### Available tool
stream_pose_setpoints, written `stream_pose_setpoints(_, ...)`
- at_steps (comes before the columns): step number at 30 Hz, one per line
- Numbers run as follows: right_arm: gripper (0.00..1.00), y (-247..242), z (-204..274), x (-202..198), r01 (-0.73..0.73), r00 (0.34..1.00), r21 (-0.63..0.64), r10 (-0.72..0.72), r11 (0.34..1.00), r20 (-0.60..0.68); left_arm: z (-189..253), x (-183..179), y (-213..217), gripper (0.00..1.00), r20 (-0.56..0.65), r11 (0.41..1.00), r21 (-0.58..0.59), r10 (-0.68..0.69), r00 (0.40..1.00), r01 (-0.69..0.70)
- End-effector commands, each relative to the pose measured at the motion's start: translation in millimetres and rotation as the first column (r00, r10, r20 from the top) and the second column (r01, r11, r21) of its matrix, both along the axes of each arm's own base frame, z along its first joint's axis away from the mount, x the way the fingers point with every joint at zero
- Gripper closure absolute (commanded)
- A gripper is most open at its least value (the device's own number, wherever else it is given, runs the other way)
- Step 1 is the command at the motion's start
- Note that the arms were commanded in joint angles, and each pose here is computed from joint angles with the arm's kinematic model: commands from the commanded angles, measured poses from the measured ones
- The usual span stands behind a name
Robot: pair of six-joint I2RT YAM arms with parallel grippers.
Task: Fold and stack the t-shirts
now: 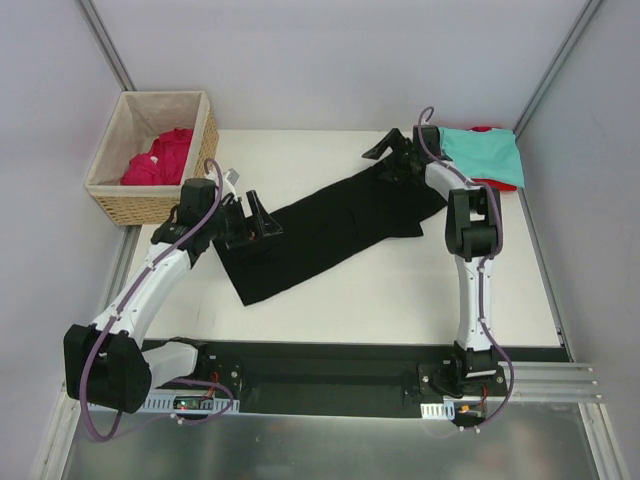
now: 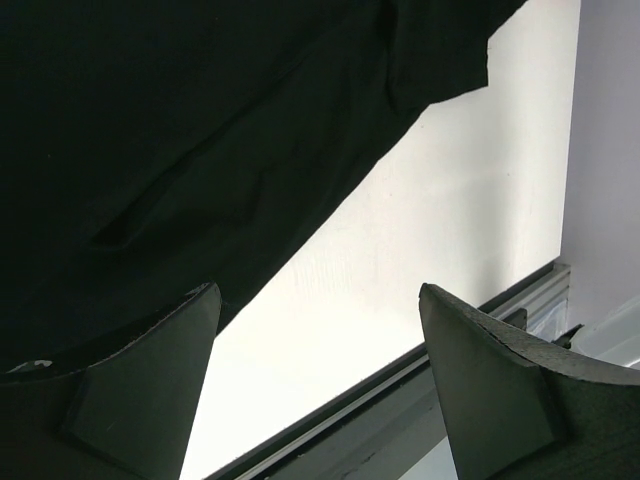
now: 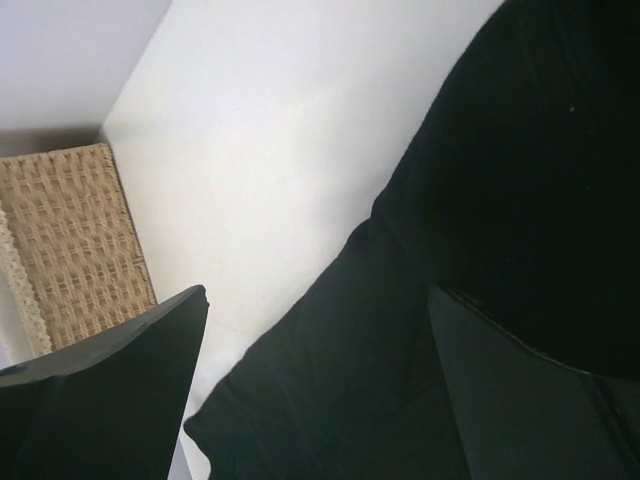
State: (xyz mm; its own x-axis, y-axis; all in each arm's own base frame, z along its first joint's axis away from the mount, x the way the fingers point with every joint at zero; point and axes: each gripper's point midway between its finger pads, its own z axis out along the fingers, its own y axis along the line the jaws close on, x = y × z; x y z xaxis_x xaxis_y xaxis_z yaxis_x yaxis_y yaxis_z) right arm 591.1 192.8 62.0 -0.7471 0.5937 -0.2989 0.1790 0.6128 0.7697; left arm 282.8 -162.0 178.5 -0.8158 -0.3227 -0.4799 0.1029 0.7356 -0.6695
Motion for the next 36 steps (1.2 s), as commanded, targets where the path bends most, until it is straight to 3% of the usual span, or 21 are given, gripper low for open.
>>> stream_pose_setpoints(1, 0.03, 52.3, 10.6, 7.1, -0.111, 0.994, 0.097, 0.109, 0.989, 0.025, 9.4, 13.0, 3.4, 0.19, 0.037, 1.0, 0.009, 0.003, 0.999, -0.004)
stream_pose_setpoints(7, 0.03, 129.0, 63.6, -2.6, -0.367, 0.917, 0.13, 0.335, 0.921, 0.215, 8.3, 8.5, -3.0, 0.19, 0.01, 0.999, -0.025, -0.03, 0.999, 0.031)
stream_pose_setpoints(9, 0.03, 125.1, 84.6, -8.3, -0.367, 0.91, 0.106, 0.333, 0.924, 0.249, 15.1, 5.9, -4.3, 0.19, 0.031, 0.998, -0.034, -0.043, 0.999, 0.044)
stream_pose_setpoints(10, 0.03, 120.2, 70.7, -17.7, -0.357, 0.918, 0.084, 0.333, 0.93, 0.214, 18.3, 4.0, -5.2, 0.19, 0.045, 0.998, -0.036, -0.056, 0.997, 0.058)
stream_pose_setpoints(11, 0.03, 114.4, 113.0, -25.0, -0.372, 0.889, 0.032, 0.346, 0.928, 0.301, 24.7, 1.6, -5.9, 0.19, 0.07, 0.997, -0.038, -0.07, 0.995, 0.073)
stream_pose_setpoints(14, 0.03, 92.1, 127.5, -52.3, -0.34, 0.889, -0.068, 0.344, 0.938, 0.303, 39.8, -8.3, -8.6, 0.19, 0.148, 0.989, -0.032, -0.138, 0.979, 0.144)
stream_pose_setpoints(15, 0.03, 80.6, 171.2, -67.7, -0.315, 0.867, -0.115, 0.335, 0.942, 0.368, 41.7, -10.7, -7.9, 0.18, 0.159, 0.988, -0.027, -0.146, 0.976, 0.153)
stream_pose_setpoints(17, 0.03, 65.0, 172.8, -92.5, -0.293, 0.882, -0.138, 0.324, 0.946, 0.342, 38.3, -21.3, -4.1, 0.18, 0.125, 0.987, -0.023, -0.153, 0.98, 0.156)
stream_pose_setpoints(18, 0.03, 53.6, 212.5, -110.8, -0.257, 0.865, -0.166, 0.303, 0.952, 0.399, 34.1, -26.4, -2.7, 0.18, 0.096, 0.988, -0.026, -0.149, 0.984, 0.152)
stream_pose_setpoints(21, 0.04, 38.2, 233.2, -156.3, -0.22, 0.869, -0.204, 0.287, 0.954, 0.403, 13.4, -49.8, -0.6, 0.19, 0.006, 0.989, -0.051, -0.136, 0.991, 0.136)
stream_pose_setpoints(25, 0.03, 18.9, 234.8, -200.9, -0.176, 0.885, -0.249, 0.264, 0.952, 0.384, -26.9, -88.4, 5.9, 0.19, -0.149, 0.993, -0.056, -0.112, 0.982, 0.105)
stream_pose_setpoints(29, 0.03, 10.0, 227.4, -226.0, -0.171, 0.894, -0.249, 0.256, 0.953, 0.368, -54.2, -124.4, 8.3, 0.21, -0.297, 0.995, -0.056, -0.101, 0.949, 0.088)
stream_pose_setpoints(36, 0.03, 13.7, 224.6, -243.6, -0.201, 0.887, -0.25, 0.285, 0.947, 0.364, -68.6, -139.4, 11.2, 0.21, -0.433, 0.998, -0.039, -0.056, 0.899, 0.044)
